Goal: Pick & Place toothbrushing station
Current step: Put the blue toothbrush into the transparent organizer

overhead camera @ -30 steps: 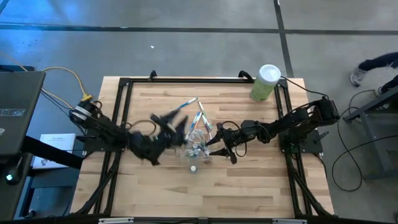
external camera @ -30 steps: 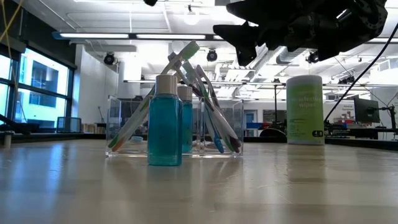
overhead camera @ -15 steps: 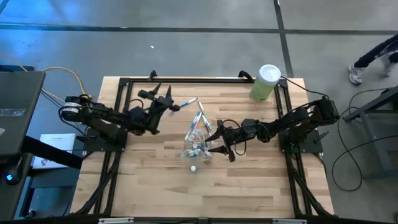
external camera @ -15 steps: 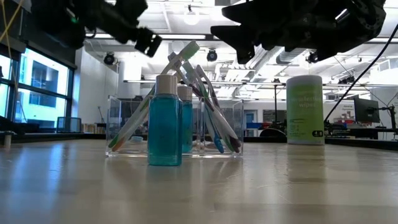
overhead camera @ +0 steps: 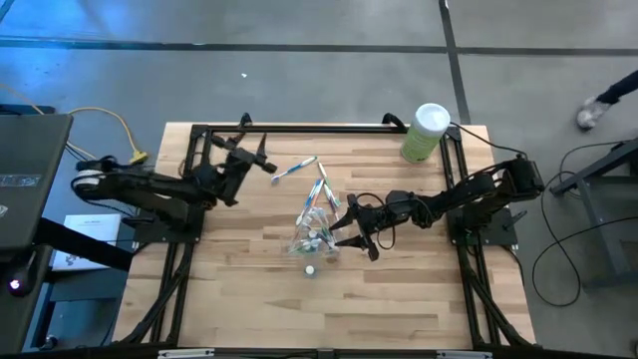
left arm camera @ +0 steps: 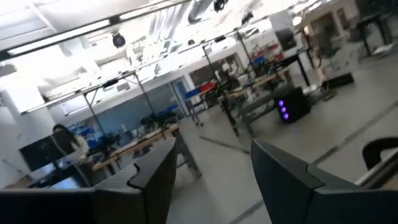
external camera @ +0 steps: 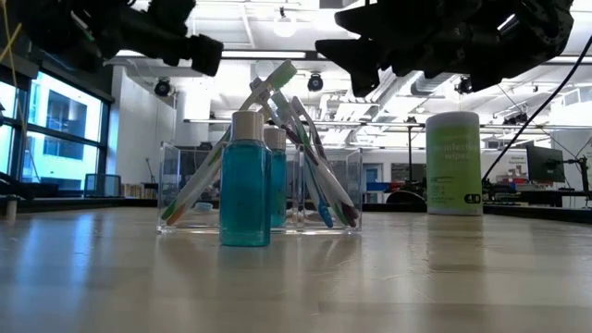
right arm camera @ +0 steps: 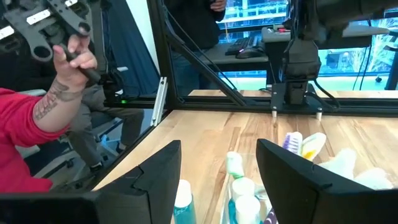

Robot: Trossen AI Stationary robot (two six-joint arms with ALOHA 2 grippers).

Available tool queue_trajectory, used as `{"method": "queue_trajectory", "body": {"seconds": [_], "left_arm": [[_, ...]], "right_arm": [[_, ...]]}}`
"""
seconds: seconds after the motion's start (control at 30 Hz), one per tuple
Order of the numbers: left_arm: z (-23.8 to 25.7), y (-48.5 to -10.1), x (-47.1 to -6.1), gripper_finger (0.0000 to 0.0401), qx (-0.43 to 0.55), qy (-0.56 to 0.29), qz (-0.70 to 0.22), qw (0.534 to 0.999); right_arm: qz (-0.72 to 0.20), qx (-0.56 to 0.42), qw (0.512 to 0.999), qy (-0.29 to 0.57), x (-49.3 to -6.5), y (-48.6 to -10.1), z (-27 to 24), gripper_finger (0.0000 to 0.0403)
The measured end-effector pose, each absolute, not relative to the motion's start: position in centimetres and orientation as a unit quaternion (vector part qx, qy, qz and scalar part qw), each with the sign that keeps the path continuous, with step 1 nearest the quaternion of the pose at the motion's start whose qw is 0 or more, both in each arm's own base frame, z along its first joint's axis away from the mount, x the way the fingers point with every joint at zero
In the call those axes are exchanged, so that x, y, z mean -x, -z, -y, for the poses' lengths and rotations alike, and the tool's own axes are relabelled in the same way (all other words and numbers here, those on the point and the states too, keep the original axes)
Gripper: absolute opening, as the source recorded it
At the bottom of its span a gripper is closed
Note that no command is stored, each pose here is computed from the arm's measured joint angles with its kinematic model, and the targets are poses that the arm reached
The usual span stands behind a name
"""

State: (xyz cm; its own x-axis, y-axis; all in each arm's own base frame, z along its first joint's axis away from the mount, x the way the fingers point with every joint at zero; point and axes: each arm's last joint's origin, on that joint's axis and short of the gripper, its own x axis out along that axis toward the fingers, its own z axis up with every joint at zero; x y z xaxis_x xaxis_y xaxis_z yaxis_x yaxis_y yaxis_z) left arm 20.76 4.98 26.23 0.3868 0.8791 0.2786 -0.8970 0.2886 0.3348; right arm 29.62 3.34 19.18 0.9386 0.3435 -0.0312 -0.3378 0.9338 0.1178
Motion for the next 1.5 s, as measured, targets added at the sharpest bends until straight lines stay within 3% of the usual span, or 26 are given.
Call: {"method": "queue_trajectory", "body": {"seconds": [0.13, 0.27, 0.33, 0.47, 0.63, 0.83, 1.23, 1.5], "left_arm": [[-6.7, -26.5, -19.6, 0.0197, -0.207, -0.506, 0.021, 0.837], [-8.3, -24.8, -18.9, 0.0197, -0.116, -0.349, -0.02, 0.93], [-9.2, -23.9, -18.5, 0.0197, -0.057, -0.29, -0.047, 0.954], [-10.8, -22.0, -17.8, 0.0197, 0.046, -0.227, -0.102, 0.968], [-11.8, -20.0, -18.0, 0.0197, 0.101, -0.106, -0.15, 0.978], [-13.2, -17.9, -18.9, 0.0197, 0.138, -0.211, -0.171, 0.952], [-13.7, -16.0, -19.7, 0.0198, 0.155, -0.208, -0.196, 0.946], [-13.0, -15.9, -20.2, 0.0259, 0.157, -0.209, -0.2, 0.944]], "right_arm": [[-0.026, -0.055, 0.983, -0.171, -29.6, -19.2, -3.2, 0.0201], [-0.027, -0.053, 0.983, -0.171, -29.6, -19.1, -3.2, 0.0201], [-0.027, -0.051, 0.984, -0.171, -29.6, -19.1, -3.2, 0.0201], [-0.027, -0.051, 0.984, -0.171, -29.6, -19.1, -3.2, 0.0201], [-0.027, -0.051, 0.984, -0.171, -29.6, -19.1, -3.2, 0.0201], [-0.028, -0.051, 0.983, -0.172, -29.6, -19.1, -3.2, 0.0201], [-0.038, -0.053, 0.983, -0.171, -29.6, -18.9, -3.2, 0.0201], [-0.038, -0.052, 0.983, -0.171, -29.6, -18.9, -3.2, 0.0201]]}}
